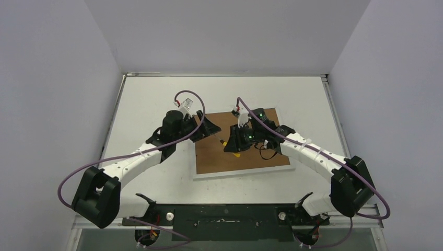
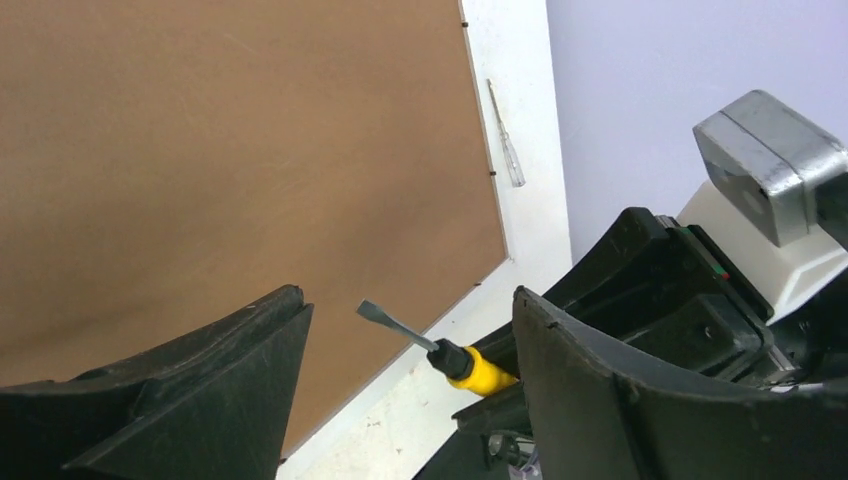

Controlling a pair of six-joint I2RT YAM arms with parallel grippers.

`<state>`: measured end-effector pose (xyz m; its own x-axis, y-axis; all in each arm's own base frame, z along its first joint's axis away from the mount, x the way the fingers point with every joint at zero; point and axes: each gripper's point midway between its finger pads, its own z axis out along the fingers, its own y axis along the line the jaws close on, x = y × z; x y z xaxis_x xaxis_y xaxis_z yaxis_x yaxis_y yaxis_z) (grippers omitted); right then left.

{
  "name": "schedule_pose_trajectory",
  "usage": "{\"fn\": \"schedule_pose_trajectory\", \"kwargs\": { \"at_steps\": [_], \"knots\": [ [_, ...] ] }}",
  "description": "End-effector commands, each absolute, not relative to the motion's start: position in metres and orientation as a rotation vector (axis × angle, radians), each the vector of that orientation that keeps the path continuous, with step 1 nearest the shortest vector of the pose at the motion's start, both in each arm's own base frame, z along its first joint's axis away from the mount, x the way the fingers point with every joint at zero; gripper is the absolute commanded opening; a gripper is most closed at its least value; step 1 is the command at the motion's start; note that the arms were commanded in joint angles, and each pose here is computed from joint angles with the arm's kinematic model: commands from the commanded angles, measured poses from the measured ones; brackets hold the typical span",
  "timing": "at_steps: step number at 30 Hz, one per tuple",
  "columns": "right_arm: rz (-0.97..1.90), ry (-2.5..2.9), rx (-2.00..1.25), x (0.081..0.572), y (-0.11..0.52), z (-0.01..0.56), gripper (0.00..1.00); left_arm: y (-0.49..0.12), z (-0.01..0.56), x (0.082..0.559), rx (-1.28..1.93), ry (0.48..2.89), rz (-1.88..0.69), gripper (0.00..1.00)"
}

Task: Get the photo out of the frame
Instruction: Adjust the screwdriver.

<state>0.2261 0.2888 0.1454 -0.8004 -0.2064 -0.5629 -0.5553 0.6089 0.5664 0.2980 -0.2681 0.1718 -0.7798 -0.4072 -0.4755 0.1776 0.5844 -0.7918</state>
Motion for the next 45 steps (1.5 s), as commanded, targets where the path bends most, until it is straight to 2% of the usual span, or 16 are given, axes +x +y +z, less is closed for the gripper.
{"fn": "schedule_pose_trajectory", "kwargs": {
  "at_steps": [1,7,13,15,18,21,24,29,39,40,42,45],
  "knots": [
    [1.122,2.239,-0.631,0.236,0.315,0.171,0.06,-0.267,0.180,0.291,-0.312,2.118,-1.296,0.70],
    [1.121,2.228,-0.618,0.238,0.319,0.170,0.06,-0.269,0.170,0.284,-0.341,2.141,-1.352,0.59],
    [1.146,2.209,-0.628,0.236,0.321,0.168,0.06,-0.267,0.176,0.281,-0.402,2.064,-1.552,0.35],
    [1.174,2.195,-0.636,0.233,0.323,0.169,0.06,-0.267,0.180,0.281,-0.427,2.026,-1.626,0.35],
    [1.214,2.175,-0.646,0.231,0.326,0.171,0.06,-0.266,0.186,0.280,-0.447,1.987,-1.697,0.40],
    [1.258,2.165,-0.652,0.227,0.330,0.173,0.06,-0.263,0.187,0.282,-0.465,1.963,-1.721,0.40],
    [1.287,2.186,-0.658,0.223,0.331,0.167,0.06,-0.260,0.189,0.284,-0.467,1.941,-1.745,0.33],
    [1.292,2.219,-0.651,0.218,0.327,0.156,0.06,-0.260,0.194,0.285,-0.465,1.912,-1.801,0.31],
    [1.351,2.194,-0.614,0.224,0.329,0.158,0.06,-0.255,0.187,0.289,-0.478,1.907,-1.806,0.00],
    [1.360,2.194,-0.606,0.225,0.329,0.158,0.06,-0.255,0.187,0.289,-0.474,1.906,-1.804,0.00],
    [1.369,2.189,-0.589,0.227,0.328,0.160,0.18,-0.255,0.188,0.289,-0.475,1.902,-1.803,0.00],
    [1.369,2.158,-0.529,0.232,0.326,0.166,0.53,-0.252,0.193,0.292,-0.504,1.872,-1.805,0.00]
  ]
}}
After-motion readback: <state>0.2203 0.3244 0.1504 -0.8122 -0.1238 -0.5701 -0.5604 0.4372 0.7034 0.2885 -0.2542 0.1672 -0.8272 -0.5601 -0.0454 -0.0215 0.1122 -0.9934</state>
